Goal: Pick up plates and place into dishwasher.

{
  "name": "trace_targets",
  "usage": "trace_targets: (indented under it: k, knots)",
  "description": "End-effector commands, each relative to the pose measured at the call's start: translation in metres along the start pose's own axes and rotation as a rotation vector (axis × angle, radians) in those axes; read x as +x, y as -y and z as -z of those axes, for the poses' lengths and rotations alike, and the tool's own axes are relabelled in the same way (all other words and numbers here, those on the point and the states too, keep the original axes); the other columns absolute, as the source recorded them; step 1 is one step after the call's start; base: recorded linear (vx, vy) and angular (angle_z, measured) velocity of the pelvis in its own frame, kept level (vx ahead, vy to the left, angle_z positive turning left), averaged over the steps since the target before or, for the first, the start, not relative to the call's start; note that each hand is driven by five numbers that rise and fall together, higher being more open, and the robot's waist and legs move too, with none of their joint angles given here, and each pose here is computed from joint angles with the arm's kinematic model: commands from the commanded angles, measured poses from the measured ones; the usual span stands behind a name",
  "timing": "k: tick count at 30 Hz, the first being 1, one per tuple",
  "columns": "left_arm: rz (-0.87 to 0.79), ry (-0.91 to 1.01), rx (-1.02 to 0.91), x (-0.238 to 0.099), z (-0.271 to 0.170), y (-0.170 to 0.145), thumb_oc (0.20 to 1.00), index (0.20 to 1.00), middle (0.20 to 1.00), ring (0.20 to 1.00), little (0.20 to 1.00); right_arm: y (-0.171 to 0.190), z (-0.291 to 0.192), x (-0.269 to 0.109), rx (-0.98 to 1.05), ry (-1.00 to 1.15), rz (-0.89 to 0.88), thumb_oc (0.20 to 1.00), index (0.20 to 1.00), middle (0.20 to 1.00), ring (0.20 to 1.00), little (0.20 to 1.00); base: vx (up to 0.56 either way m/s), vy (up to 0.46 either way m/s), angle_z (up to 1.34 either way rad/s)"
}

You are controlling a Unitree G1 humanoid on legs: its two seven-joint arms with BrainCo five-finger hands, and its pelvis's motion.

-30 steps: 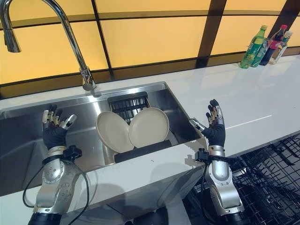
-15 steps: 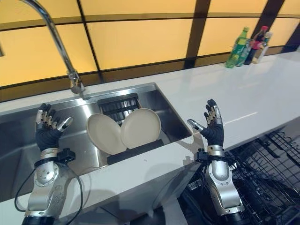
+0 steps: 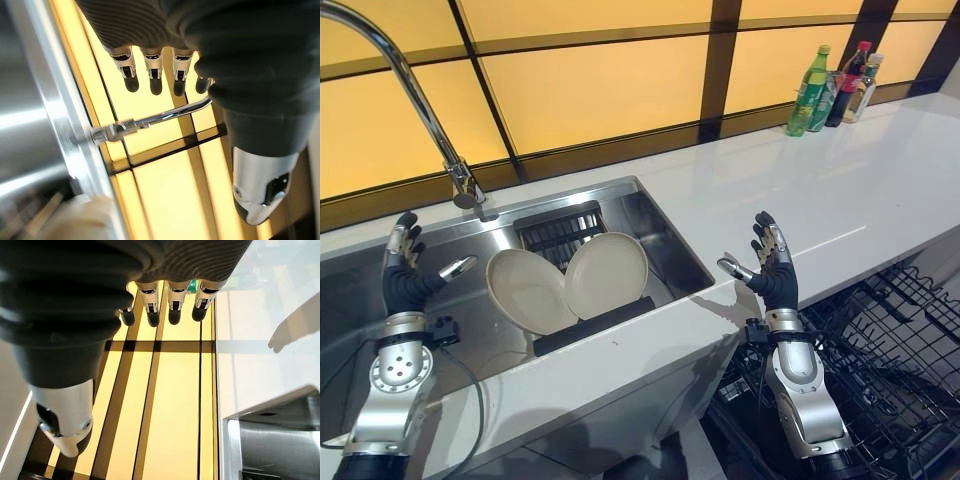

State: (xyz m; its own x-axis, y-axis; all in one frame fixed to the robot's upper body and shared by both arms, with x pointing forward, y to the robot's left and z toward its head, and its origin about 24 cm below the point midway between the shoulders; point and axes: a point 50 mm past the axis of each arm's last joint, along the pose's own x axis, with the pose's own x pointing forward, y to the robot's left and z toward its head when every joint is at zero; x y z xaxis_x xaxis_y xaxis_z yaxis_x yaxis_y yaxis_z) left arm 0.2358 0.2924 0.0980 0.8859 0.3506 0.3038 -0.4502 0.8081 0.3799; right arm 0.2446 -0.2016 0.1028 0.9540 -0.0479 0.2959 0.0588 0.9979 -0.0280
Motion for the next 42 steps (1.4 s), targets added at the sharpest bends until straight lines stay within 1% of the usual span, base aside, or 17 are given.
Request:
trace_targets:
  k: [1, 3, 7, 12, 15, 18, 22, 27, 30, 32, 42]
  knots:
    - [-0.067, 0.171, 0.218, 0.026, -0.024, -0.028, 1.0, 1.0, 1.0, 1.0, 1.0, -0.001, -0.026, 0.021, -0.012, 0.147, -0.025, 1.0, 1.0, 1.0, 1.0, 1.0, 0.04, 0.17, -0.39]
    - [-0.061, 0.194, 0.38, 0.033, -0.024, -0.034, 1.0, 1.0, 1.0, 1.0, 1.0, 0.001, -0.029, 0.023, -0.02, 0.152, -0.028, 1.0, 1.0, 1.0, 1.0, 1.0, 0.03, 0.169, -0.24]
    - [-0.111, 0.192, 0.649, 0.044, -0.021, -0.07, 1.0, 1.0, 1.0, 1.0, 1.0, 0.013, -0.033, 0.021, -0.033, 0.14, -0.056, 1.0, 1.0, 1.0, 1.0, 1.0, 0.04, 0.168, -0.06]
    - [-0.118, 0.186, 0.91, 0.05, -0.028, -0.102, 1.0, 1.0, 1.0, 1.0, 1.0, 0.014, -0.032, 0.02, -0.045, 0.12, -0.061, 1.0, 1.0, 1.0, 1.0, 1.0, 0.07, 0.137, -0.05]
    - [-0.076, 0.195, 1.028, 0.049, -0.028, -0.106, 1.0, 1.0, 1.0, 1.0, 1.0, 0.015, -0.032, 0.02, -0.054, 0.109, -0.068, 1.0, 1.0, 1.0, 1.0, 1.0, 0.06, 0.102, 0.02]
    - [0.0, 0.204, 1.128, 0.048, -0.028, -0.102, 1.0, 1.0, 1.0, 1.0, 1.0, 0.019, -0.032, 0.02, -0.064, 0.097, -0.067, 1.0, 1.0, 1.0, 1.0, 1.0, 0.07, 0.099, 0.04]
    - [0.072, 0.233, 1.211, 0.043, -0.023, -0.095, 1.0, 1.0, 1.0, 1.0, 1.0, 0.023, -0.031, 0.019, -0.07, 0.083, -0.074, 1.0, 1.0, 1.0, 1.0, 1.0, 0.07, 0.088, 0.02]
    - [0.205, 0.4, 1.304, 0.038, -0.025, -0.069, 1.0, 1.0, 1.0, 1.0, 1.0, 0.025, -0.03, 0.021, -0.076, 0.076, -0.087, 1.0, 1.0, 1.0, 1.0, 1.0, 0.05, 0.068, 0.01]
    - [0.333, 0.486, 1.33, 0.031, -0.022, -0.05, 1.0, 1.0, 1.0, 1.0, 1.0, 0.027, -0.029, 0.021, -0.08, 0.075, -0.095, 1.0, 1.0, 1.0, 1.0, 1.0, 0.02, 0.062, 0.0]
    - [0.39, 0.532, 1.328, 0.028, -0.023, -0.038, 1.0, 1.0, 1.0, 1.0, 1.0, 0.028, -0.029, 0.023, -0.081, 0.076, -0.093, 1.0, 1.0, 1.0, 1.0, 1.0, 0.0, 0.052, -0.02]
    - [0.373, 0.752, 1.255, 0.016, -0.026, -0.022, 1.0, 1.0, 1.0, 1.0, 1.0, 0.029, -0.022, 0.015, -0.073, 0.055, -0.094, 1.0, 1.0, 1.0, 1.0, 1.0, 0.04, 0.024, 0.0]
